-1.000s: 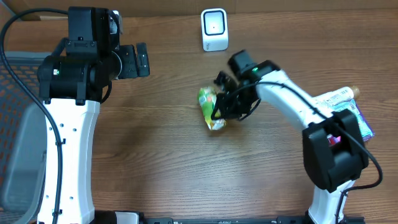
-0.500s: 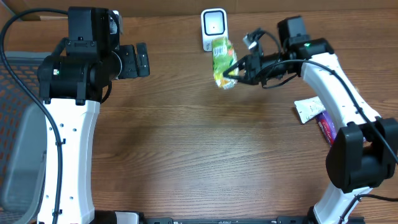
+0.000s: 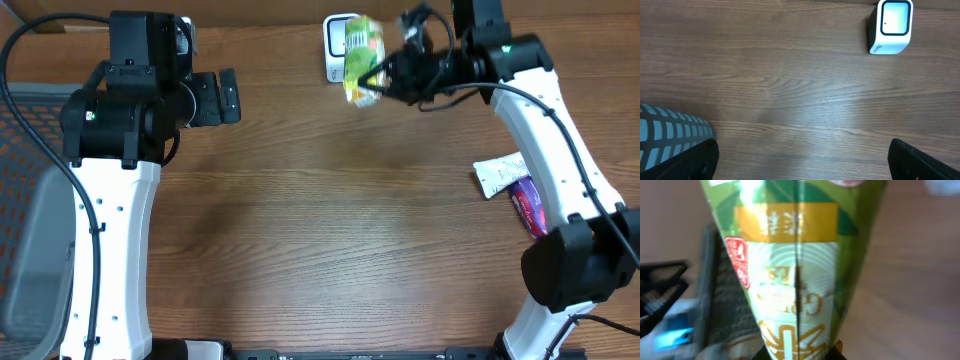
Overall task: Scan the item barcode
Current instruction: 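Lift the green pouch and hold its barcode to the scanner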
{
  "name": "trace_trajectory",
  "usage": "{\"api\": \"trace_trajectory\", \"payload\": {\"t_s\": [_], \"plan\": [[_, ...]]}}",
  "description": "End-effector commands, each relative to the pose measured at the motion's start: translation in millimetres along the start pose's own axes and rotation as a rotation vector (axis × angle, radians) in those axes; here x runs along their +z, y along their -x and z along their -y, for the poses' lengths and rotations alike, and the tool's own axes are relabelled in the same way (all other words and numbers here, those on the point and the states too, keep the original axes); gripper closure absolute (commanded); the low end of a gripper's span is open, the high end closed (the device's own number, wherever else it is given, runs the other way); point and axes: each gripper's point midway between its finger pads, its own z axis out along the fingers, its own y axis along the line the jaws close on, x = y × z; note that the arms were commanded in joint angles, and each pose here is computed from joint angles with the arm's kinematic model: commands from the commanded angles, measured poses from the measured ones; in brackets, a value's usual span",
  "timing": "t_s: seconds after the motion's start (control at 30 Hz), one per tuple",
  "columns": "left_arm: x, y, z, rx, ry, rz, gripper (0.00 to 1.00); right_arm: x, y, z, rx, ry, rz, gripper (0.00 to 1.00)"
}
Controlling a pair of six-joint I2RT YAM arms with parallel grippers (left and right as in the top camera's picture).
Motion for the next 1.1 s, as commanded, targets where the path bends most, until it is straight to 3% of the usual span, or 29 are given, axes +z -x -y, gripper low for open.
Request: {"api": "trace_trajectory", "payload": {"t_s": [0.0, 0.17, 0.37, 0.6, 0.8, 1.07], "plan": [[0.1, 3.4, -2.7, 0.015, 0.011, 0.006, 0.00, -32.4, 41.7, -2.4, -0.152, -0.436, 0.273, 0.96], [0.1, 3.4, -2.7, 0.015, 0.011, 0.006, 0.00, -44.9, 75.8, 21.6, -0.392, -0.991, 0.484, 0.96], [0.1, 3.4, -2.7, 0.015, 0.011, 0.006, 0.00, -10.3, 111.0, 48.9, -0.588, -1.234, 0.535, 0.96], [0.1, 3.4, -2.7, 0.015, 0.011, 0.006, 0.00, 27.4, 140.6, 119.8, -0.920, -1.537, 0.325, 0.96], [0.1, 3.4, -2.7, 0.015, 0.011, 0.006, 0.00, 54.5, 139.6, 165.9, -1.157, -1.617, 0.044, 0.96], [0.1, 3.5, -2.7, 0.015, 0.011, 0.007, 0.00, 65.4, 149.8, 185.3, -1.182, -1.593, 0.079, 0.96]]}}
